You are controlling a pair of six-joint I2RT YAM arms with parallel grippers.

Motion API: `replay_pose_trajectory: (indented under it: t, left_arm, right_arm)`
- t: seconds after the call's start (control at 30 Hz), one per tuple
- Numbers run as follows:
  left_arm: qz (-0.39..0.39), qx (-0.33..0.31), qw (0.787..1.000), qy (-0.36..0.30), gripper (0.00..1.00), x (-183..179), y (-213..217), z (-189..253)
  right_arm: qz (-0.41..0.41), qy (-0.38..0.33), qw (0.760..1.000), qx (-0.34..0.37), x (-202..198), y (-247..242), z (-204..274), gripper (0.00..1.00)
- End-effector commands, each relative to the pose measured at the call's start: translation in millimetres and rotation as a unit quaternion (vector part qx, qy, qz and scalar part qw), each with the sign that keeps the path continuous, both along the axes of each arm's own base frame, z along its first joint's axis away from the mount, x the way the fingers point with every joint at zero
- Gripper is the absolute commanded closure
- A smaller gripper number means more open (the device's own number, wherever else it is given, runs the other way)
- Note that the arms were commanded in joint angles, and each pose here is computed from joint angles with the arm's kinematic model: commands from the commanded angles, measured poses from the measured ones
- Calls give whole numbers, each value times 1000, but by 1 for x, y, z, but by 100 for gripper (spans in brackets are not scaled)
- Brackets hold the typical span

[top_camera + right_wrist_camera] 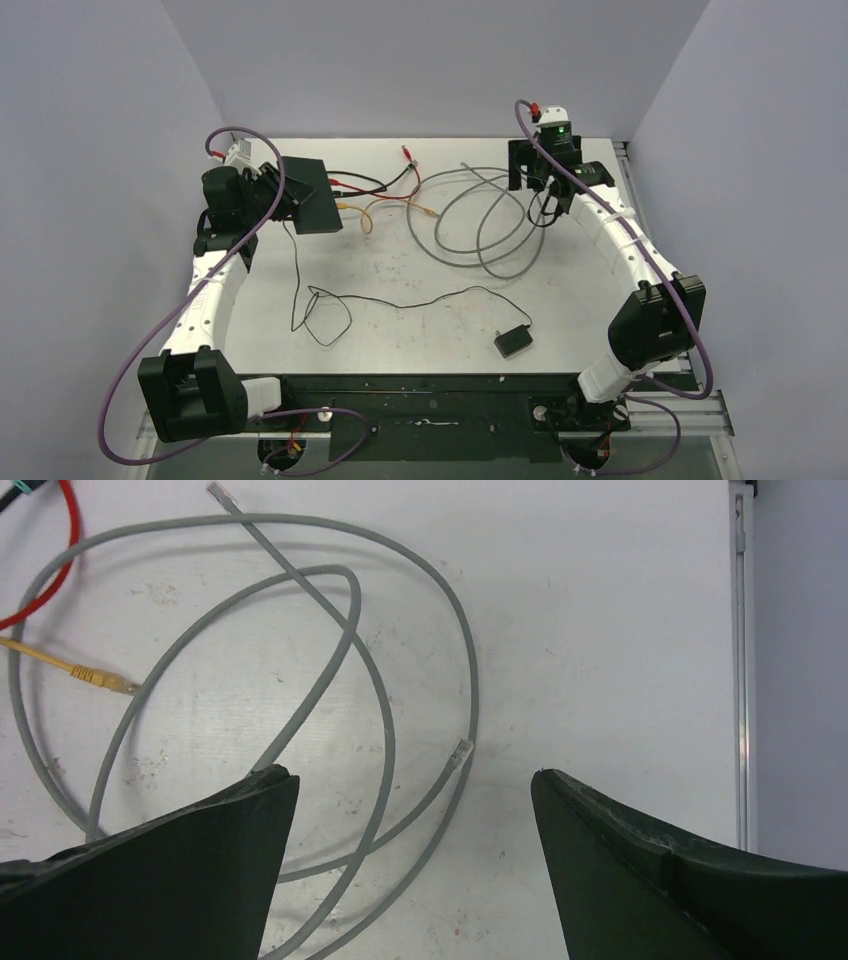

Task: Pull the plug from the switch port
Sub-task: Move the connector to the corner of the board.

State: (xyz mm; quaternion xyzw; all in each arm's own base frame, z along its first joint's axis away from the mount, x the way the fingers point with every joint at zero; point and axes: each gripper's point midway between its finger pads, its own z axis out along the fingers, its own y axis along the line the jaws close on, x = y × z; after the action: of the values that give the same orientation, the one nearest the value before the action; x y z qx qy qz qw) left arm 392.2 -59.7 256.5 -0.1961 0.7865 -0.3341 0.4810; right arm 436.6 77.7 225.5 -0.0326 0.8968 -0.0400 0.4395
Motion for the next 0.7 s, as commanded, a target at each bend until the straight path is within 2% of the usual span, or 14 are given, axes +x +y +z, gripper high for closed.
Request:
replay_pose_trajectory:
  t: [0.0, 0.13, 0.23, 0.37, 0.53, 0.67]
  left_arm:
    - [-12, -3, 994, -109, 100, 4, -4, 63]
    - [-12, -2, 994, -108, 100, 5, -4, 62]
    - [-11, -3, 995, -104, 100, 5, -3, 58]
    - [-13, -3, 995, -102, 100, 4, -5, 56]
    - [-13, -3, 995, -99, 100, 3, -5, 52]
    - [-13, -3, 995, -99, 100, 1, -5, 51]
  right_arm:
    - [34, -61, 997, 25, 15, 11, 53, 10]
    - [122, -62, 987, 90, 13, 54, 62, 10]
    - [186, -39, 976, 107, 6, 92, 49, 9]
    - [269, 4, 956, 116, -9, 145, 15, 6]
    - [307, 51, 944, 106, -26, 188, -45, 2]
    - [319, 84, 941, 76, -34, 203, -97, 10]
